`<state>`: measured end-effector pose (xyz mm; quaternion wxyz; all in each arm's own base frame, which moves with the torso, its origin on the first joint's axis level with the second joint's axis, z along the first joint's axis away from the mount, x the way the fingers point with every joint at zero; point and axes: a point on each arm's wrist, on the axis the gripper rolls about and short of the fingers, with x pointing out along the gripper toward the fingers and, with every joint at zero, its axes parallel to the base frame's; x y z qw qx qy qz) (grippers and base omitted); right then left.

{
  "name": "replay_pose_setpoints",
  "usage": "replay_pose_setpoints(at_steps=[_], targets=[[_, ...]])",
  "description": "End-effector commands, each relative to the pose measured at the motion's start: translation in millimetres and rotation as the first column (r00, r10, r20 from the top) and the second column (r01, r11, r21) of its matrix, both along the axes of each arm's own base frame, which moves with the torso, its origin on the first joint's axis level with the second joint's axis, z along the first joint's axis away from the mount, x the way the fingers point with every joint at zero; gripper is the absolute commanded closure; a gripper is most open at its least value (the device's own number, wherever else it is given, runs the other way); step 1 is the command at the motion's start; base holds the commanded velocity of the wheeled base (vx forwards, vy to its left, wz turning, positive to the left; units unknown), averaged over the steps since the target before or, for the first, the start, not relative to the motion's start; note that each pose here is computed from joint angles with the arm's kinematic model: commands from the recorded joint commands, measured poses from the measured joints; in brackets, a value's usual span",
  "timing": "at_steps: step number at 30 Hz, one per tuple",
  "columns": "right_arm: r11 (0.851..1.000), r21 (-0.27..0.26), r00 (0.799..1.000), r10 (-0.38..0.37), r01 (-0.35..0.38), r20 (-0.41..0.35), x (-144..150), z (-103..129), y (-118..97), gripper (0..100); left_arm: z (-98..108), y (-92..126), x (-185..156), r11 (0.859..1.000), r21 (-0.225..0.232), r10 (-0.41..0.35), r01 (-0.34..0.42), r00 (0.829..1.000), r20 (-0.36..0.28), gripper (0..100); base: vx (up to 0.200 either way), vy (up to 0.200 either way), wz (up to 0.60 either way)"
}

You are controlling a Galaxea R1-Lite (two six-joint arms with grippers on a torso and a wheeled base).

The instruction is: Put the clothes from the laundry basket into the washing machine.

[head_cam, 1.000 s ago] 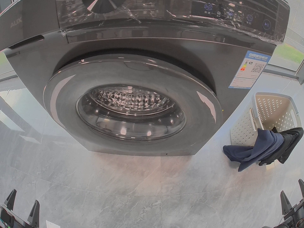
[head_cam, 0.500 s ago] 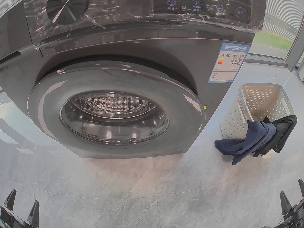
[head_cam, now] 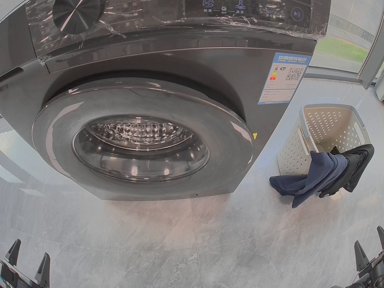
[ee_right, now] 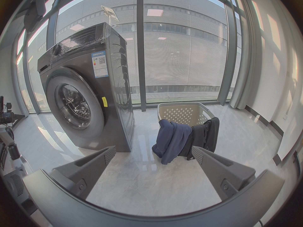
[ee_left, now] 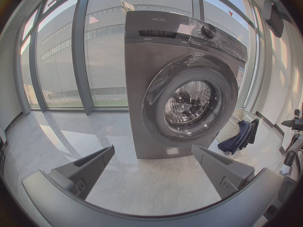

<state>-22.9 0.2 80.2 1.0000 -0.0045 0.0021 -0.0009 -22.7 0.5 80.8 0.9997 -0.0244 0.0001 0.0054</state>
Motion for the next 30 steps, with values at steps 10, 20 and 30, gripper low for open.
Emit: replay_pose_setpoints(at_steps=[10, 20, 30], targets=[[1.0, 0.0, 1.0, 0.0, 0.0, -0.006, 0.4, -4.7, 0.0, 0, -4.7, 0.0, 0.4, 1.0, 0.0, 0.0, 0.0, 1.0, -0.006, 0, -0.12, 0.0, 0.0], [1.0, 0.0, 1.0, 0.0, 0.0, -0.006, 0.4, -4.7, 0.0, 0, -4.7, 0.0, 0.4, 1.0, 0.0, 0.0, 0.0, 1.0, -0.006, 0, 0.0, 0.0, 0.24], [1.0, 0.0, 1.0, 0.0, 0.0, -0.006, 0.4, -4.7, 0.0, 0, -4.7, 0.0, 0.4, 1.0, 0.0, 0.0, 0.0, 1.0, -0.006, 0, -0.06, 0.0, 0.0]])
